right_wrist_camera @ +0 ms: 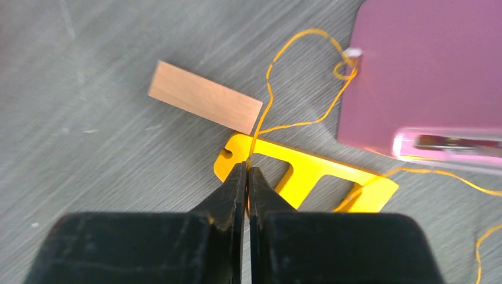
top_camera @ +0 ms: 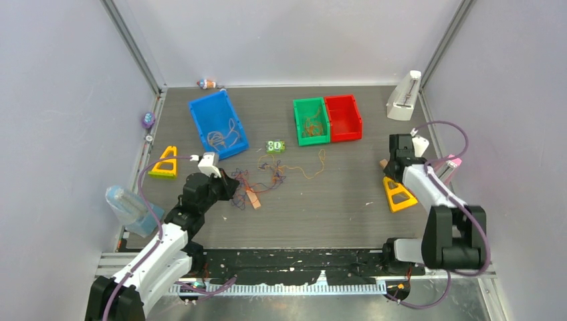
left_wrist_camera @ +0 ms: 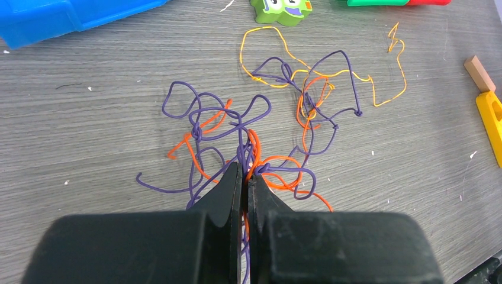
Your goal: Untangle the cables
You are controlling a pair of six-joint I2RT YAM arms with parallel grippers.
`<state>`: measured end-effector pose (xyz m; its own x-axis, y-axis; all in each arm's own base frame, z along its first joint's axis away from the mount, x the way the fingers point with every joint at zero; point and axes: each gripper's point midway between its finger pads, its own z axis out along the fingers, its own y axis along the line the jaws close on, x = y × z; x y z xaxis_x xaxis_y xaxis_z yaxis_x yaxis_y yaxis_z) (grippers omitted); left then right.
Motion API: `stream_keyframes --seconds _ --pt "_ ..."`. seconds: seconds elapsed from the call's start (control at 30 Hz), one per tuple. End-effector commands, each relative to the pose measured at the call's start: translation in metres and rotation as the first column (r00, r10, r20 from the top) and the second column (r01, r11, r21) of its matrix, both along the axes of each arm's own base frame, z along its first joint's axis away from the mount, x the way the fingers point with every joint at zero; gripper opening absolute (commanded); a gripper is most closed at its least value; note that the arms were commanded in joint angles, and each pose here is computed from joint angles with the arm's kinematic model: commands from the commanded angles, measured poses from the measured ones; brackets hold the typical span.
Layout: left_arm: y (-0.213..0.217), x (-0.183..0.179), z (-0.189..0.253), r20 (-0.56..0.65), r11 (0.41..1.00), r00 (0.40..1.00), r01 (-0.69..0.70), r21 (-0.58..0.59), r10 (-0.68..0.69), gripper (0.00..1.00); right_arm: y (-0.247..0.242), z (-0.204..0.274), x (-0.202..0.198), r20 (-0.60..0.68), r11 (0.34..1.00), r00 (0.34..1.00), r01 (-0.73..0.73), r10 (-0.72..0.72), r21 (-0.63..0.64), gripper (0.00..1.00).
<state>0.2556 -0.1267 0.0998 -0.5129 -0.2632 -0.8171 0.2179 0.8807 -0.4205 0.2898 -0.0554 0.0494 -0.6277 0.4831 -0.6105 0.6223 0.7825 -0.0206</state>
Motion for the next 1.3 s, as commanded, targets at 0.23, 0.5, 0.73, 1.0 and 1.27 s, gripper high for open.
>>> stream_keyframes --seconds 0.23,0.5,0.73,1.0,1.27 --pt "-0.002 0.007 0.016 0.060 1.000 0.998 0.002 -0.003 -0.001 0.01 0.018 0.172 0.023 0.388 0.990 0.910 -0.133 0.144 -0.055 0.05" --pt "0.001 0.008 0.016 0.061 1.000 0.998 -0.010 0.005 0.010 0.00 0.075 0.314 0.040 0.529 0.938 0.775 -0.307 0.345 -0.162 0.05" --pt "0.003 0.008 0.016 0.076 1.000 0.997 -0.024 0.004 0.024 0.00 0.127 0.362 0.084 0.635 0.859 0.622 -0.493 0.458 -0.138 0.05" --pt "0.006 0.009 0.016 0.077 0.999 0.996 -0.036 0.011 0.035 0.00 0.165 0.381 0.150 0.706 0.786 0.475 -0.589 0.525 -0.189 0.06" --pt "0.007 0.010 0.016 0.083 0.999 0.996 -0.046 0.014 0.045 0.00 0.192 0.389 0.197 0.743 0.720 0.346 -0.645 0.573 -0.256 0.05"
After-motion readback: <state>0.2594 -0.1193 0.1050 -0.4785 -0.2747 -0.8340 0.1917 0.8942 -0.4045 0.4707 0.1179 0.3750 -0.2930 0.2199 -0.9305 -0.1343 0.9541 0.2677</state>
